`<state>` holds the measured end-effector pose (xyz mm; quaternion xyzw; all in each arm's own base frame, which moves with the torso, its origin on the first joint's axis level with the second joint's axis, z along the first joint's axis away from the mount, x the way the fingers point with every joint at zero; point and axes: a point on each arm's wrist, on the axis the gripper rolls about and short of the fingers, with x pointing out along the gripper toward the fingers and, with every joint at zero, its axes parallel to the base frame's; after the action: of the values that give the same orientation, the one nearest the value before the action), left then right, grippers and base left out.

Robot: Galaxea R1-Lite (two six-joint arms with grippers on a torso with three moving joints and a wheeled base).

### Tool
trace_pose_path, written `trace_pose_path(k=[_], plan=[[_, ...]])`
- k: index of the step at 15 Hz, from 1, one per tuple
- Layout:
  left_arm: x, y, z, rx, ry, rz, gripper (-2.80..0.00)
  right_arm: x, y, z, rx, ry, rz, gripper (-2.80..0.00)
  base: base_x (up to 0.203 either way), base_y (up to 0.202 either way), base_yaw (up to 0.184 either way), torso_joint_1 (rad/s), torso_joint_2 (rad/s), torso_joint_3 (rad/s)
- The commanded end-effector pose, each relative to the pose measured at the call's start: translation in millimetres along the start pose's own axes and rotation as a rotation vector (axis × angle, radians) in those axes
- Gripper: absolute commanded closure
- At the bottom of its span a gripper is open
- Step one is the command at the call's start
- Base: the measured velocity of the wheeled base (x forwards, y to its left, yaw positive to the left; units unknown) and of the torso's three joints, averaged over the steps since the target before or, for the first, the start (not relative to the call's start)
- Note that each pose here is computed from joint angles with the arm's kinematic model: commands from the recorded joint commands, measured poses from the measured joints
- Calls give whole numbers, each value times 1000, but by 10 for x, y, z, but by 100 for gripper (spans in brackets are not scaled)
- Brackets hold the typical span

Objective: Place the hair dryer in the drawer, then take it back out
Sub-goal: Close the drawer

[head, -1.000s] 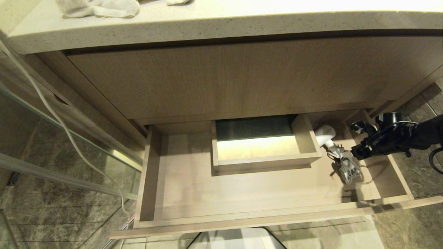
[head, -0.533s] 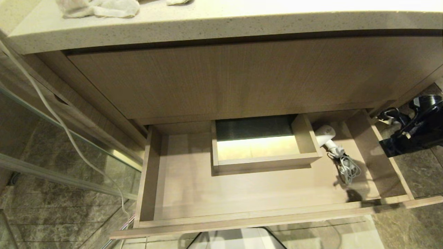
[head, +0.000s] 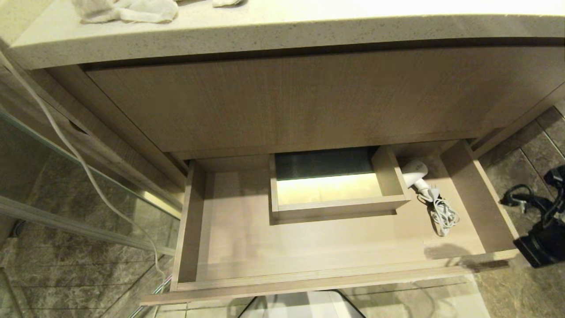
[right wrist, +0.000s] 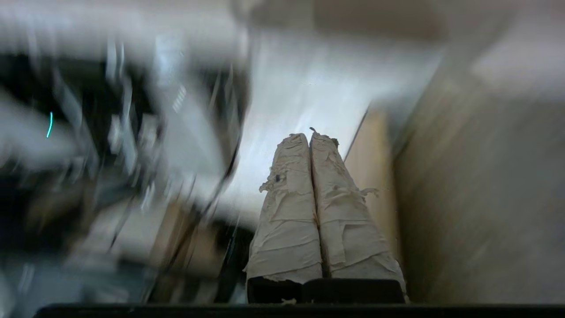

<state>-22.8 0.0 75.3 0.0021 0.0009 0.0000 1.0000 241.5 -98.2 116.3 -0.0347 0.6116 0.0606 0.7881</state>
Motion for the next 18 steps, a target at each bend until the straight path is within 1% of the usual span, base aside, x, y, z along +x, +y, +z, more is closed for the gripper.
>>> trace_pose_path(k=[1,4,5,8,9,11,13,14,15,17,18], plan=[[1,0,-4,0,1,0,0,41,183,-344,6,109,19,0,0,0,0,0,0,0],[1,0,-2,0,1,0,0,295,155,-341,7,198,51,0,0,0,0,0,0,0],[0,0,0,0,0,0,0,353,154,-326,1,208,54,0,0,0,0,0,0,0],[0,0,0,0,0,0,0,659,94,-200,-23,207,42,0,0,0,0,0,0,0],[0,0,-1,0,0,0,0,728,77,-155,-32,191,27,0,0,0,0,0,0,0],[1,0,-4,0,1,0,0,903,24,-101,-35,186,22,0,0,0,0,0,0,0],[0,0,0,0,0,0,0,934,6,-72,-38,170,13,0,0,0,0,0,0,0],[0,0,0,0,0,0,0,961,-13,-38,-43,141,-2,0,0,0,0,0,0,0],[1,0,-3,0,1,0,0,977,-44,39,-59,73,-38,0,0,0,0,0,0,0],[1,0,-4,0,1,0,0,959,-79,145,-76,-26,-85,0,0,0,0,0,0,0],[1,0,-4,0,1,0,0,947,-81,157,-78,-40,-90,0,0,0,0,0,0,0]])
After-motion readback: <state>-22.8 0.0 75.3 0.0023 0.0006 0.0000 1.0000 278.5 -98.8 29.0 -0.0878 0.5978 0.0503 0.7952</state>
